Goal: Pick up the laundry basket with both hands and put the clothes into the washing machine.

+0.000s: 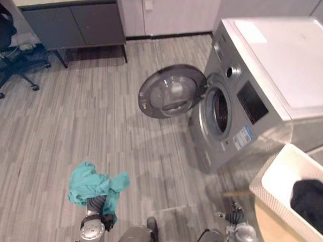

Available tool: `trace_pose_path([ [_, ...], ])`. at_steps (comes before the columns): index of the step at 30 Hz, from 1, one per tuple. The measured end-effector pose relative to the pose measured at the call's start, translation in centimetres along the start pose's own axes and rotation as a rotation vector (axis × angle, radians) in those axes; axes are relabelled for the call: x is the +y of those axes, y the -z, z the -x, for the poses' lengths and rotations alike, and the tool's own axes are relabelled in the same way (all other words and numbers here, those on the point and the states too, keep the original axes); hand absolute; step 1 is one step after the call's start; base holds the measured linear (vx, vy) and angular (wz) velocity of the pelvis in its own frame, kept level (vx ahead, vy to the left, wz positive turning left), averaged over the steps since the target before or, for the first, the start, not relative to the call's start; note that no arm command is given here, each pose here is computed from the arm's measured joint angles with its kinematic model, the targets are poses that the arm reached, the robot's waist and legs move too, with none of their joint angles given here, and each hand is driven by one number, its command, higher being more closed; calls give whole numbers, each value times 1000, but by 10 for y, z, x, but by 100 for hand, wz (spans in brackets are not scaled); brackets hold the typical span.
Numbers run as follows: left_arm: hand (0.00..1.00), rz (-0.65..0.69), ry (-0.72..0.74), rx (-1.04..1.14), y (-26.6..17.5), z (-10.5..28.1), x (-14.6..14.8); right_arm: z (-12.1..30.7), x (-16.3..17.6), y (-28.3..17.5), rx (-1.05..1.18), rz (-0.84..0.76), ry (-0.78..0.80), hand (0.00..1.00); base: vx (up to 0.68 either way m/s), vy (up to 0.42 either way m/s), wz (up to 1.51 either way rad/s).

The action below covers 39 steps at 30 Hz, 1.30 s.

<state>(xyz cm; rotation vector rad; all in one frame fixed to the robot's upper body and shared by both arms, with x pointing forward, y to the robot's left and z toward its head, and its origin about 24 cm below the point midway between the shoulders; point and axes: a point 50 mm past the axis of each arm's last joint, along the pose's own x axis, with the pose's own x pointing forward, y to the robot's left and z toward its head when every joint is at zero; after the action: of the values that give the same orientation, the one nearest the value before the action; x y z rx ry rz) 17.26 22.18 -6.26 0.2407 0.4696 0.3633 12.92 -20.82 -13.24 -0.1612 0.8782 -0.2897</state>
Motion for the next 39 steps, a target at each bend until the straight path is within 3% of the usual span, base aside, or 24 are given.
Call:
trace_pose_path([
  [8,100,36,102,-79,-26,-6,-34,2,-14,-2,-26,-20,34,0,555,-164,61],
  [15,100,62,169,-89,-26,7,-49,5,-1,-30,-147,-44,-5,0,523,-15,-103],
  [20,100,86,196,-91,-27,14,-60,6,-6,-31,-159,-21,19,0,343,347,-181],
  [24,100,32,216,-89,-23,11,-53,14,17,-15,-100,-37,-29,0,211,409,-154],
  [30,100,-47,184,-63,-9,13,-31,3,36,-34,-120,-4,-88,0,14,185,-174],
  [34,100,-93,190,-83,-16,1,-33,-4,17,-10,-12,88,-58,0,93,14,-71],
  [39,100,-81,190,-95,-20,1,-35,-7,15,-16,-25,86,-41,0,127,-71,-78],
])
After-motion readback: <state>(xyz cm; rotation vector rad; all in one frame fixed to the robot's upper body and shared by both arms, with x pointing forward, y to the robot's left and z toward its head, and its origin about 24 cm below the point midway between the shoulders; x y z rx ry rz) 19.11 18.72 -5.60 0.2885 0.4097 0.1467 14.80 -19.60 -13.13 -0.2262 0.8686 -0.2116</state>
